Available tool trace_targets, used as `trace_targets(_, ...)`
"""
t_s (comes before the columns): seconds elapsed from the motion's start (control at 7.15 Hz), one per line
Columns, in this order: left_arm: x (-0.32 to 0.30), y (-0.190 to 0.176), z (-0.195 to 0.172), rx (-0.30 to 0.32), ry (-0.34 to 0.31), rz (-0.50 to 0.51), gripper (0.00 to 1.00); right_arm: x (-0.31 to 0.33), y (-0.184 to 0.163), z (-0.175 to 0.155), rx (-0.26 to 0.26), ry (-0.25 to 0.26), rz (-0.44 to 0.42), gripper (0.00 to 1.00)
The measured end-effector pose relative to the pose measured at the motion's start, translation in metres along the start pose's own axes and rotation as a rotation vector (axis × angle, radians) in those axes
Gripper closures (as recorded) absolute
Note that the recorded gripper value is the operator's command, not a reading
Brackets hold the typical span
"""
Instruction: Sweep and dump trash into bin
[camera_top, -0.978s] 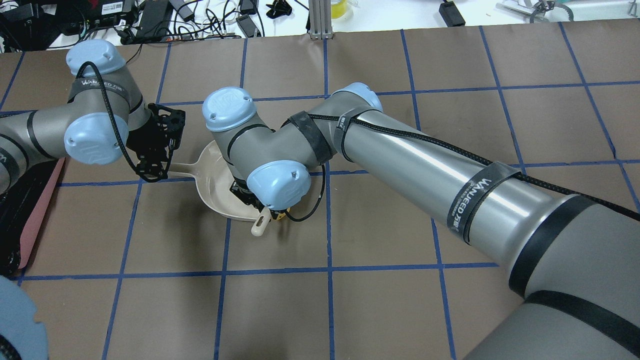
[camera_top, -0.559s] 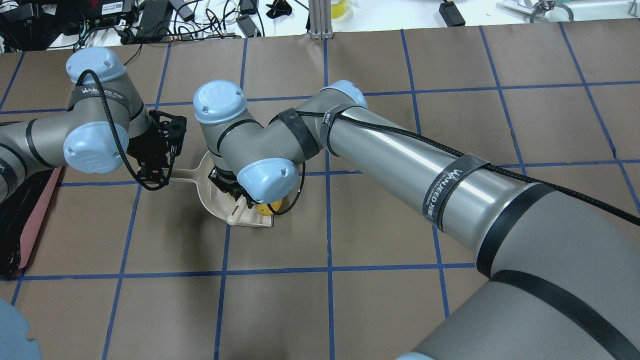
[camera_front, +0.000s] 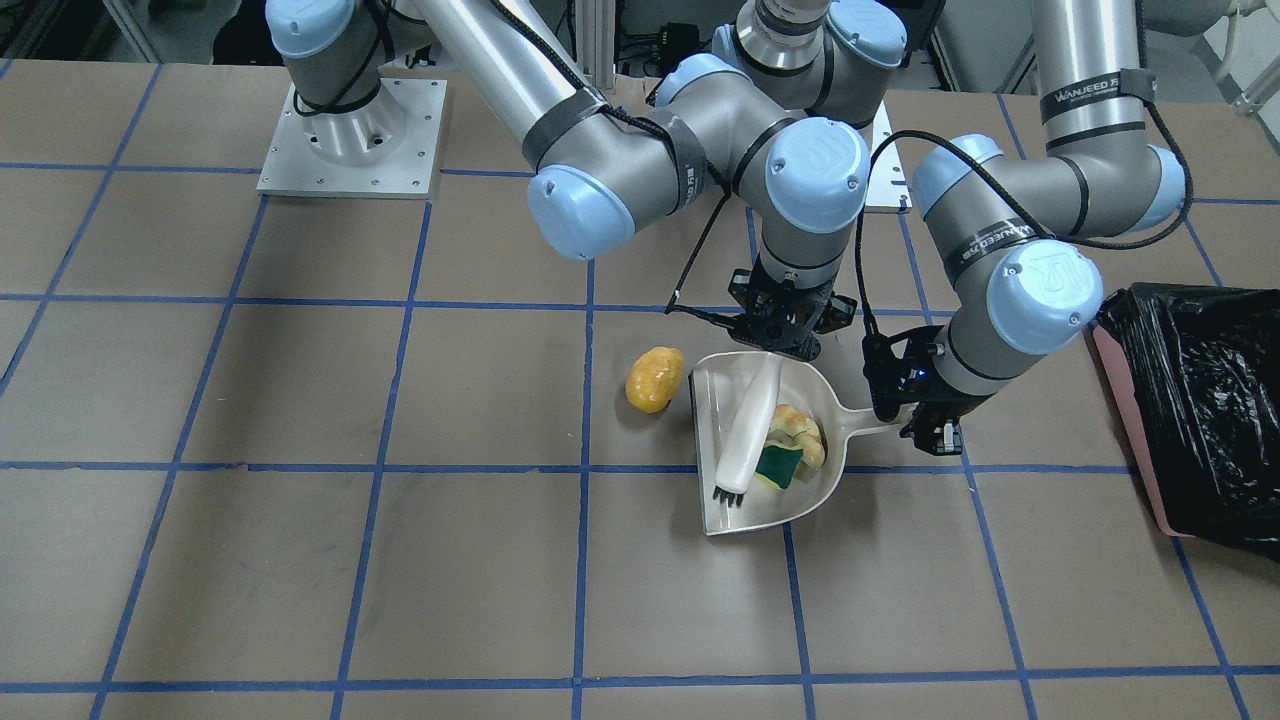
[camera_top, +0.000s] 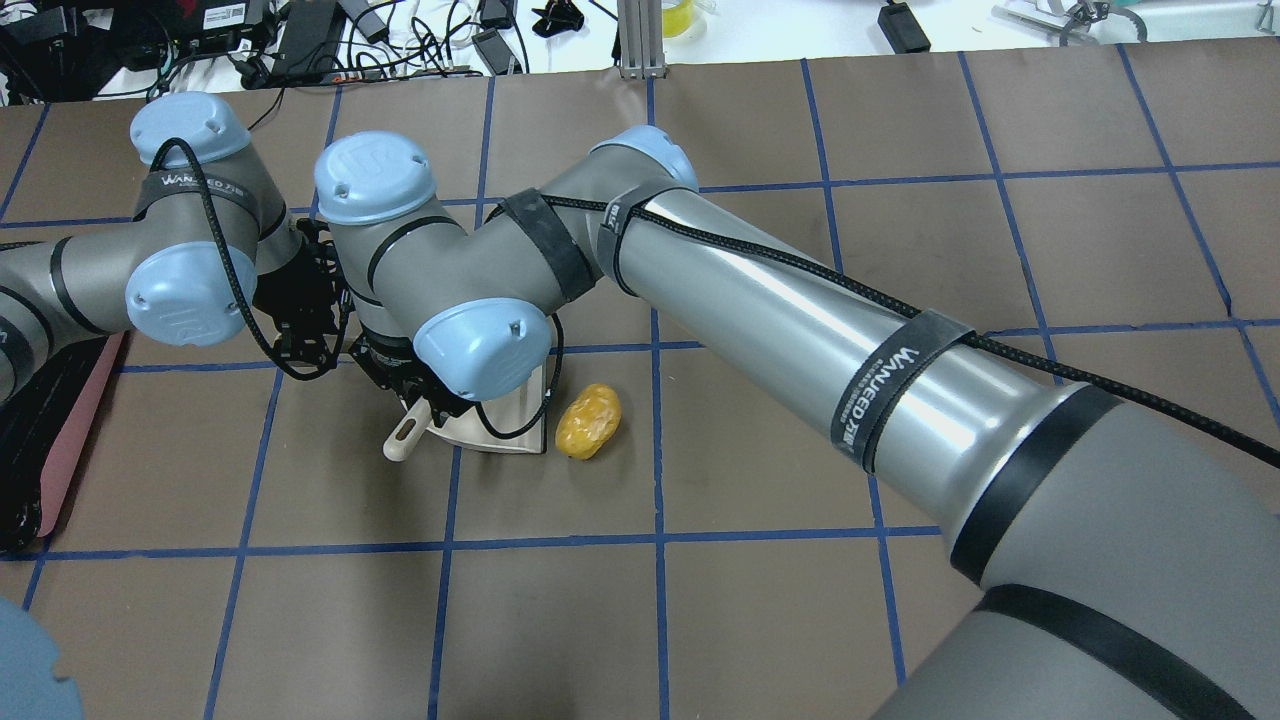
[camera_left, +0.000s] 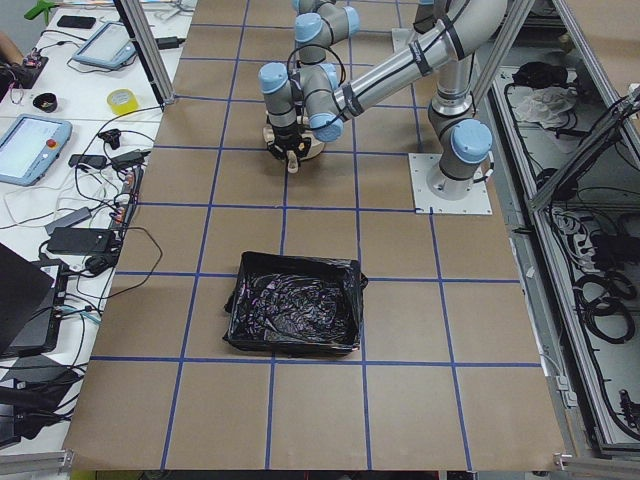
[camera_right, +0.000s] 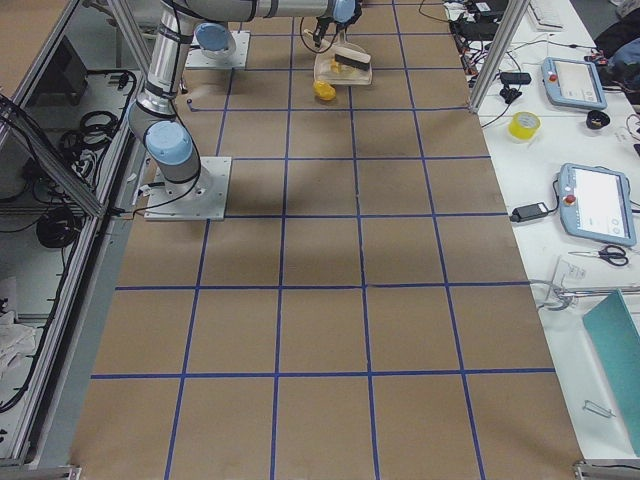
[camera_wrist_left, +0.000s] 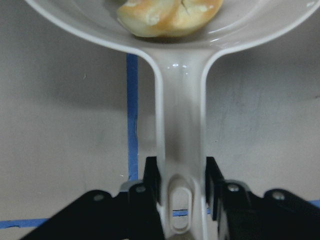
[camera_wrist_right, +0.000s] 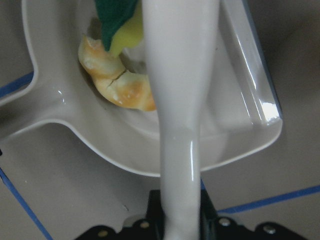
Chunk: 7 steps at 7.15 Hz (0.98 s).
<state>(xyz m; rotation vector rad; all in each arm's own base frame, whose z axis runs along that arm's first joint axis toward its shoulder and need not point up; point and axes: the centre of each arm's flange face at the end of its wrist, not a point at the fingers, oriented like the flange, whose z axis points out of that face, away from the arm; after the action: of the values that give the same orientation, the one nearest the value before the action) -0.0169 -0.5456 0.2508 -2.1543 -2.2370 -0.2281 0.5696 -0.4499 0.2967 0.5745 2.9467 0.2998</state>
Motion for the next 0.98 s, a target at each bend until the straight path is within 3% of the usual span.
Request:
trace_targets(0.42, 0.0, 0.0, -0.001, 0.0, -0.003, 0.001, 0.98, 0.019, 0.004, -0.028, -0.007, 0.064, 0.051, 1.0)
trace_targets(0.7, 0.0, 0.0, -0.002, 0.0, -0.003, 0.001, 0.98, 0.044, 0.003, -0.039, 0.007, 0.175, 0.076, 1.0)
trace_targets(0.98, -0.001, 0.001, -0.001, 0.0, -0.003, 0.0, 0.98, 0.072, 0.009, -0.027, 0.011, 0.255, 0.066, 1.0)
